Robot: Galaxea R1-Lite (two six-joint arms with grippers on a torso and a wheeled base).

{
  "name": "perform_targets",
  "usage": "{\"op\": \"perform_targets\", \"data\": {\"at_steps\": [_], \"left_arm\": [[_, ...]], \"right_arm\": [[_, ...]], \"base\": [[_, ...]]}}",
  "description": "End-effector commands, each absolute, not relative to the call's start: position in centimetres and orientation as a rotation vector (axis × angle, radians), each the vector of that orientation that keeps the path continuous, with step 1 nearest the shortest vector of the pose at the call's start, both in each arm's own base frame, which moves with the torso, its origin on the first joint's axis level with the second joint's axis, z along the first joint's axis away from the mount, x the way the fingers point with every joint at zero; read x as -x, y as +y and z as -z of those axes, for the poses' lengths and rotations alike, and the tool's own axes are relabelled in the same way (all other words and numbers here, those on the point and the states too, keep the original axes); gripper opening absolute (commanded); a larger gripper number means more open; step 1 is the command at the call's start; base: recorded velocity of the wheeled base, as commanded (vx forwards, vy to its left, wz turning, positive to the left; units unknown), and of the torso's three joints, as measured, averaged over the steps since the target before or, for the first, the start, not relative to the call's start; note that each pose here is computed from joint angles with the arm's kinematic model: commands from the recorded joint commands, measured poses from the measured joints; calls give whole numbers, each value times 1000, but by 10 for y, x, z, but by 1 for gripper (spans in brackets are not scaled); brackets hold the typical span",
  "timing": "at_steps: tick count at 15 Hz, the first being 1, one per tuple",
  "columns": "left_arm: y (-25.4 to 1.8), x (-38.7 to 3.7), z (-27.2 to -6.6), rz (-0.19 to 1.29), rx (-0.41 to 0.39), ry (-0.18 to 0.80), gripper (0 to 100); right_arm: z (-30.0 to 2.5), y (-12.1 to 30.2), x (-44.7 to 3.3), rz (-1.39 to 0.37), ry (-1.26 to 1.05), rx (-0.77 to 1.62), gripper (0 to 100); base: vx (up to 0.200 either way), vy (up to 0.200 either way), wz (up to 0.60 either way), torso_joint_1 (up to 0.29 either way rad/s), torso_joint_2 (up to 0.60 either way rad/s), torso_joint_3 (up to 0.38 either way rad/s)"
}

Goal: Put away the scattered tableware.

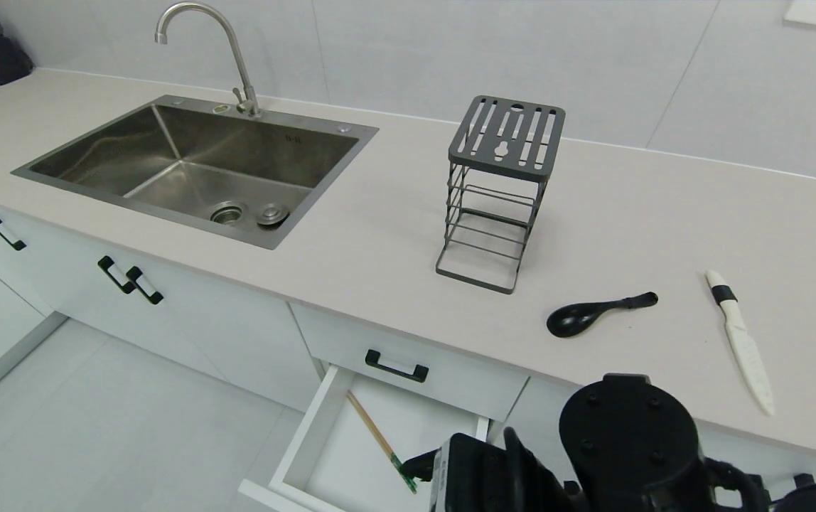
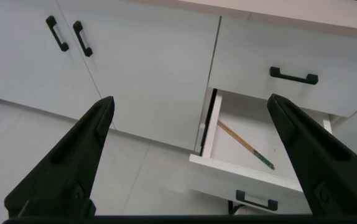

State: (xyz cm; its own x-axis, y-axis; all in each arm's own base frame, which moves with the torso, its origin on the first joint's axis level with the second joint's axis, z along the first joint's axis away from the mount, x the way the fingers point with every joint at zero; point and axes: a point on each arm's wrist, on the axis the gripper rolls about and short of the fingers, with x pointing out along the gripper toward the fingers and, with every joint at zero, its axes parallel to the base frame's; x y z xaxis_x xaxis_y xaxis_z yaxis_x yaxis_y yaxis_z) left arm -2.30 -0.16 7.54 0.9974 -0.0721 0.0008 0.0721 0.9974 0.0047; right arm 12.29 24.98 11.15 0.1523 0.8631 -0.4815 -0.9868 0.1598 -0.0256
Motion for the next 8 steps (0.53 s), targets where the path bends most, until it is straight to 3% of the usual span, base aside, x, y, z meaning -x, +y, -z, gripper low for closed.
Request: {"op": "perform_targets", "data": {"at_steps": [1, 3, 8], "left_arm": [[-2, 23, -75, 72, -5, 0, 100], [-2, 23, -75, 72, -5, 0, 100], [-2, 23, -75, 72, -5, 0, 100]], "right_arm": [[-102, 228, -122, -1342, 453, 376, 100], [-106, 211, -116, -1298, 474, 322, 100], [-136, 175, -145, -968, 387, 171, 100]], "base": [[0, 0, 0, 0, 0, 0], [0, 0, 0, 0, 0, 0], [0, 0, 0, 0, 0, 0]]}}
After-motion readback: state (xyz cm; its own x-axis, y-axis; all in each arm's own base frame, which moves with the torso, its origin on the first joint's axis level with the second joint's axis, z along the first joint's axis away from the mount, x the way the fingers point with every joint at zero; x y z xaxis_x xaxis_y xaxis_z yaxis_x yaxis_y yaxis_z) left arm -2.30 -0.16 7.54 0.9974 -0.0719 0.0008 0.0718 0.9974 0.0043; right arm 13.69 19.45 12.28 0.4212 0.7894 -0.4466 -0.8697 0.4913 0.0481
